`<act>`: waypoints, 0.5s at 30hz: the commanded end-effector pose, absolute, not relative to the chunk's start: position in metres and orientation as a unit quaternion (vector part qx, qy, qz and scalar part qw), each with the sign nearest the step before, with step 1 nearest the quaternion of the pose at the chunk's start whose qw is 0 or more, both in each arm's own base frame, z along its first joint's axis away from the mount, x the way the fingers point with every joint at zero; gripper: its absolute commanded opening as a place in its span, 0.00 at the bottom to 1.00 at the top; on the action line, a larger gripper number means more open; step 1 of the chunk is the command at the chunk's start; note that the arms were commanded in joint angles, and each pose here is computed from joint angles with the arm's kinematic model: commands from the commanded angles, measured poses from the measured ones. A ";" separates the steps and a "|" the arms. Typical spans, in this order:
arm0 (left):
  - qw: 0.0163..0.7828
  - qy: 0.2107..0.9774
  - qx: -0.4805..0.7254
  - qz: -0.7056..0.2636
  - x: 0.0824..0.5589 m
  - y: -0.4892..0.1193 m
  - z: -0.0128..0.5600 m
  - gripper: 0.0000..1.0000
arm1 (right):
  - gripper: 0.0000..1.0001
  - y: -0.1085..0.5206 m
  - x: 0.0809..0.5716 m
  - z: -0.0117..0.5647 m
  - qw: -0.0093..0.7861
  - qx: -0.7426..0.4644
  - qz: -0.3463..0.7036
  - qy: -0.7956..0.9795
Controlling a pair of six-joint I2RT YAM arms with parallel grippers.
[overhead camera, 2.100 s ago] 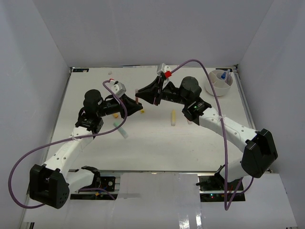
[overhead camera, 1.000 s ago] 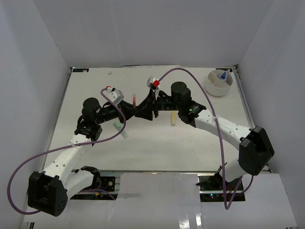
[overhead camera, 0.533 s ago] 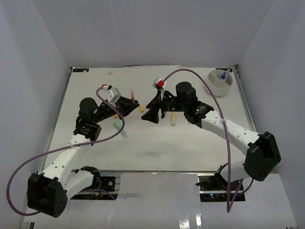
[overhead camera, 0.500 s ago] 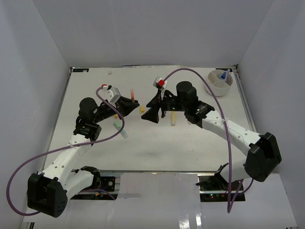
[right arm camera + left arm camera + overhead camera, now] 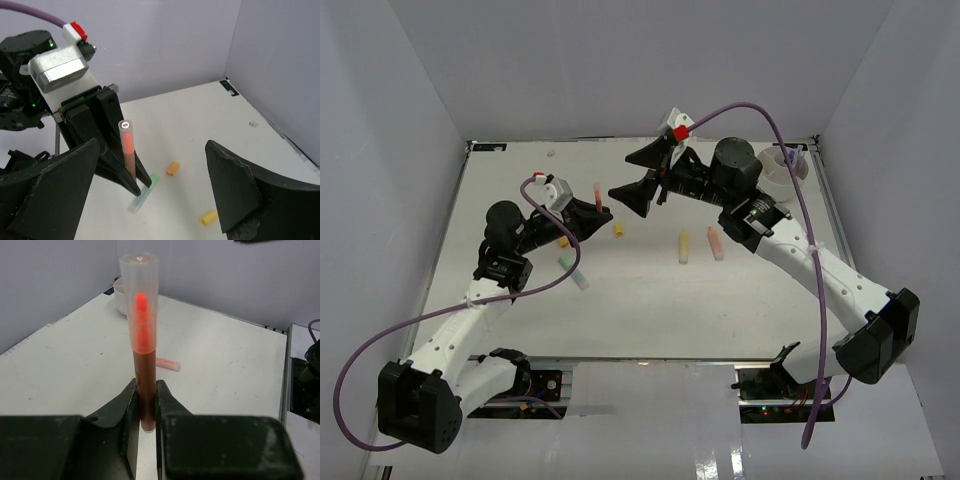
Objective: Sort the stationery into containers
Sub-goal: Close the pen cap on the pen.
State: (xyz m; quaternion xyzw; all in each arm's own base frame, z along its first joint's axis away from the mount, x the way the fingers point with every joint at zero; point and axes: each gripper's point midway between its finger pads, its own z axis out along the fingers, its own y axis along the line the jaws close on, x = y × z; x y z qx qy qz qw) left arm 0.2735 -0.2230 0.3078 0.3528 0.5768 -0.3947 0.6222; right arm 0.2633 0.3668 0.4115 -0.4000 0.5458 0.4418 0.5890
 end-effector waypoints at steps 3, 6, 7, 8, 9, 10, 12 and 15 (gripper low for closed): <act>0.621 0.571 0.354 -0.404 0.274 -0.225 0.324 0.01 | 0.91 0.383 0.268 0.446 0.621 -0.393 0.462 0.496; 0.612 0.580 0.352 -0.407 0.276 -0.226 0.320 0.01 | 0.90 0.394 0.271 0.447 0.617 -0.394 0.471 0.492; 0.611 0.580 0.352 -0.408 0.277 -0.227 0.321 0.01 | 0.89 0.399 0.273 0.444 0.614 -0.395 0.472 0.494; 0.606 0.583 0.352 -0.410 0.277 -0.228 0.319 0.01 | 0.89 0.401 0.273 0.450 0.617 -0.396 0.473 0.488; 0.605 0.585 0.352 -0.411 0.277 -0.228 0.319 0.01 | 0.88 0.404 0.274 0.450 0.618 -0.395 0.473 0.487; 0.604 0.584 0.352 -0.412 0.277 -0.228 0.320 0.00 | 0.88 0.407 0.276 0.447 0.617 -0.395 0.473 0.490; 0.602 0.585 0.352 -0.413 0.277 -0.228 0.319 0.00 | 0.87 0.412 0.280 0.447 0.619 -0.393 0.472 0.490; 0.601 0.587 0.352 -0.413 0.278 -0.228 0.318 0.00 | 0.85 0.416 0.282 0.449 0.620 -0.392 0.473 0.489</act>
